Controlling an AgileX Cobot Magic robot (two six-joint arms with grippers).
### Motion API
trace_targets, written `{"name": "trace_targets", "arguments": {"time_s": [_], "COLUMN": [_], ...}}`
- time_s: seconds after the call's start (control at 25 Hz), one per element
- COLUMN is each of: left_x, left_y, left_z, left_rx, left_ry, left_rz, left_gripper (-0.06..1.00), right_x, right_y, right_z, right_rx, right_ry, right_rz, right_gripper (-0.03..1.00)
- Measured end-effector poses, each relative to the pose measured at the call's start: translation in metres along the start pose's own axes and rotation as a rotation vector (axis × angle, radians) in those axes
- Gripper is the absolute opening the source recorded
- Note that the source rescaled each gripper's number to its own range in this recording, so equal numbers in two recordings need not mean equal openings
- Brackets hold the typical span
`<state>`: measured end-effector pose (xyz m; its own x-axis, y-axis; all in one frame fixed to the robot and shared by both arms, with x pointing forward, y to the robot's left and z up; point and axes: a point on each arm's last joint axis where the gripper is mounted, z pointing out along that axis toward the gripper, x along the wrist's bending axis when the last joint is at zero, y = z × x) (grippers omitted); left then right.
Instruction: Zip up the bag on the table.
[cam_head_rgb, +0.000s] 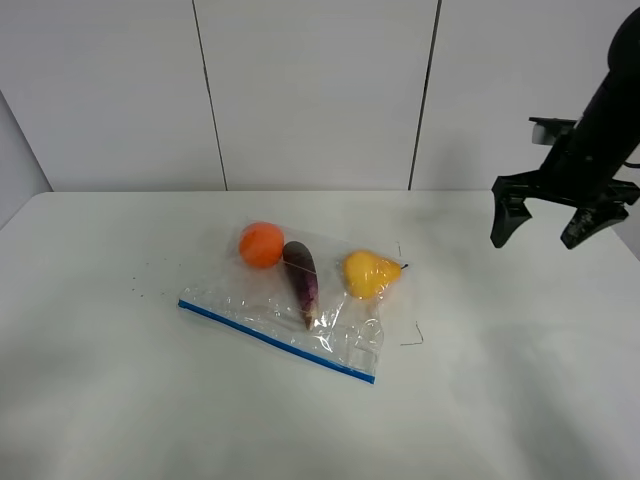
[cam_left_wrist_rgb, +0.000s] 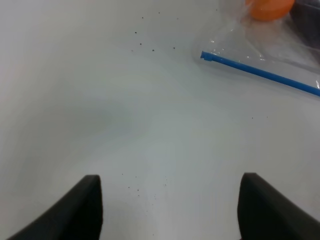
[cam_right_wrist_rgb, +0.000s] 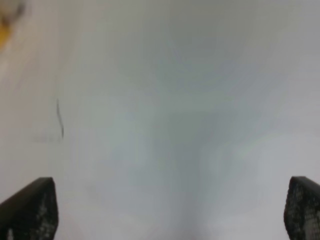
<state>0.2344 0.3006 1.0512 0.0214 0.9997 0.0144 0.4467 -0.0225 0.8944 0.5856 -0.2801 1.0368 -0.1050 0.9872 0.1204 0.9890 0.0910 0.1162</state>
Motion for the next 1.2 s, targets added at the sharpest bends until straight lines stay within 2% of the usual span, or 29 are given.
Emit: {"name": "trace_targets", "arguments": {"time_s": [0.16, 0.36, 0.48, 0.6, 0.8, 0.92, 0.96, 1.0, 1.2], "left_x": [0.0, 0.0, 0.0, 0.0, 0.0, 0.0, 0.0, 0.0, 0.0], "left_y": [0.0, 0.0, 0.0, 0.0, 0.0, 0.0, 0.0, 0.0, 0.0], "left_z": [0.0, 0.0, 0.0, 0.0, 0.0, 0.0, 0.0, 0.0, 0.0], "left_rx": [0.0, 0.0, 0.0, 0.0, 0.0, 0.0, 0.0, 0.0, 0.0], "left_ry": [0.0, 0.0, 0.0, 0.0, 0.0, 0.0, 0.0, 0.0, 0.0], "left_rz": [0.0, 0.0, 0.0, 0.0, 0.0, 0.0, 0.0, 0.0, 0.0], "left_gripper": [0.9, 0.9, 0.9, 0.9, 0.9, 0.9, 0.9, 0.9, 0.9], "right_x": [0.006, 0.011, 0.013, 0.014, 0.019, 0.023, 0.023, 0.025, 0.027], "right_y": [-0.057, -0.142, -0.187, -0.221, -0.253, -0.272, -0.272, -0.286, -0.317], "right_z": [-0.01, -0.003, 0.005, 0.01, -0.016, -0.03, -0.03, -0.039, -0.05], "right_rx": [0.031, 0.094, 0.069, -0.04, -0.361, -0.515, -0.515, -0.619, -0.824], "right_ry": [0.002, 0.007, 0.003, -0.009, -0.032, -0.04, -0.04, -0.049, -0.072], "right_rz": [0.004, 0.012, 0.014, 0.011, -0.018, -0.034, -0.034, -0.049, -0.076], "right_gripper": [1.0, 1.0, 1.0, 1.0, 1.0, 1.0, 1.0, 1.0, 1.0]}}
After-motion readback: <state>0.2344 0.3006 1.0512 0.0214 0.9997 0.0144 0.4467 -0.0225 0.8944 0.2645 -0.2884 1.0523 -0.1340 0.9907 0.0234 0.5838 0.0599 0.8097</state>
